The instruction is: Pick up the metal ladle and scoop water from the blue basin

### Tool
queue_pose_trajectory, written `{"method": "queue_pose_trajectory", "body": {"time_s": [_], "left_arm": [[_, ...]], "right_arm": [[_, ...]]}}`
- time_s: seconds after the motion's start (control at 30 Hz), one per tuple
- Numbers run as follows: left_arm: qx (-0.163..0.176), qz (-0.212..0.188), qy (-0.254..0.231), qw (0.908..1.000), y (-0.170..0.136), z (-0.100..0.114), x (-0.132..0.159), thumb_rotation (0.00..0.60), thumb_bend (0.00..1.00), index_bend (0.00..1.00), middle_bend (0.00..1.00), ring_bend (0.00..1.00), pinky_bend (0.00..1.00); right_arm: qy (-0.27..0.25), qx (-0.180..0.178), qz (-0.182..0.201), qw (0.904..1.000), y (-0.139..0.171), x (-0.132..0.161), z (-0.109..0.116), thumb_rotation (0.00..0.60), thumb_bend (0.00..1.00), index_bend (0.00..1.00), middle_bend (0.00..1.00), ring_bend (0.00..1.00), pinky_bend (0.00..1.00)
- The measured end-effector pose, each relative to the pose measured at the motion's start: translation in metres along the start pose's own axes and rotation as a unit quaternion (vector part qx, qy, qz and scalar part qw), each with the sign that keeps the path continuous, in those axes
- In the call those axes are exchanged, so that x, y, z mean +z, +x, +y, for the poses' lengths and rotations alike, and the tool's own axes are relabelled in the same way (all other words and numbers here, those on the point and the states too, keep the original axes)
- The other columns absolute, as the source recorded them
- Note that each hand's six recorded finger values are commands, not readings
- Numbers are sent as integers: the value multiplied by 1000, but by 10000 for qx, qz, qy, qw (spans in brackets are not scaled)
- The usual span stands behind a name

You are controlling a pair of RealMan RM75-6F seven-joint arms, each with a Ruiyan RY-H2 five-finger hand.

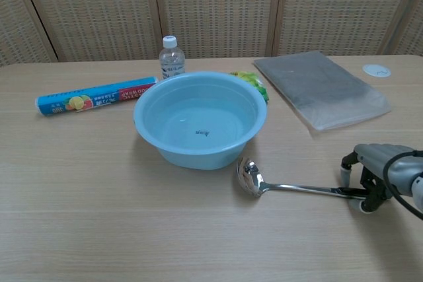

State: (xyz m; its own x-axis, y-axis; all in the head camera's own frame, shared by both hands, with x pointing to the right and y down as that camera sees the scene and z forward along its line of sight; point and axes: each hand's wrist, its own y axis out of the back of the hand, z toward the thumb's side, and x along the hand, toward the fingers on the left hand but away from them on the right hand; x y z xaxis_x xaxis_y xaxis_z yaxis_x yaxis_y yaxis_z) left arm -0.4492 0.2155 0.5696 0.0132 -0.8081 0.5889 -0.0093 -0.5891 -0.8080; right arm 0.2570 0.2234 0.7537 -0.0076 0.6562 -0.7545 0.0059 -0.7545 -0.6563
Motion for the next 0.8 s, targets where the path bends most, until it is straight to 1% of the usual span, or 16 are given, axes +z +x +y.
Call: {"method": "queue_pose_trajectory", "body": {"time_s": [0.1,0.2,0.27,0.43,0.53,0.67,0.8], "left_arm": [[-1,-2,1,10000,0,0,0,600,0,0,0,0,0],[-1,-4,2,10000,0,0,0,600,0,0,0,0,0],[-2,-4,3,10000,0,0,0,600,0,0,0,0,0],[-2,-3,4,10000,0,0,0,600,0,0,0,0,0],[-6,0,-6,10000,0,0,0,600,0,0,0,0,0],[-7,-2,-23,10000,0,0,0,600,0,0,0,0,0],[-4,-4,-40,10000,-1,1,-1,600,0,0,0,0,0]], "right_arm": [[42,32,-4,10000,0,-1,-1,600,425,645,932,911,1000],[36,36,7,10000,0,-1,-1,600,460,713,932,911,1000],[44,34,22,10000,0,-1,-1,600,478,738,933,911,1000],[25,14,50,10000,1,-1,0,600,517,762,934,911,1000],[-29,-22,81,10000,1,-1,1,600,575,787,936,911,1000],[-165,-86,215,9996,3,-2,7,600,703,813,937,912,1000],[-252,-241,465,9983,6,-7,20,600,748,820,937,912,1000]]}}
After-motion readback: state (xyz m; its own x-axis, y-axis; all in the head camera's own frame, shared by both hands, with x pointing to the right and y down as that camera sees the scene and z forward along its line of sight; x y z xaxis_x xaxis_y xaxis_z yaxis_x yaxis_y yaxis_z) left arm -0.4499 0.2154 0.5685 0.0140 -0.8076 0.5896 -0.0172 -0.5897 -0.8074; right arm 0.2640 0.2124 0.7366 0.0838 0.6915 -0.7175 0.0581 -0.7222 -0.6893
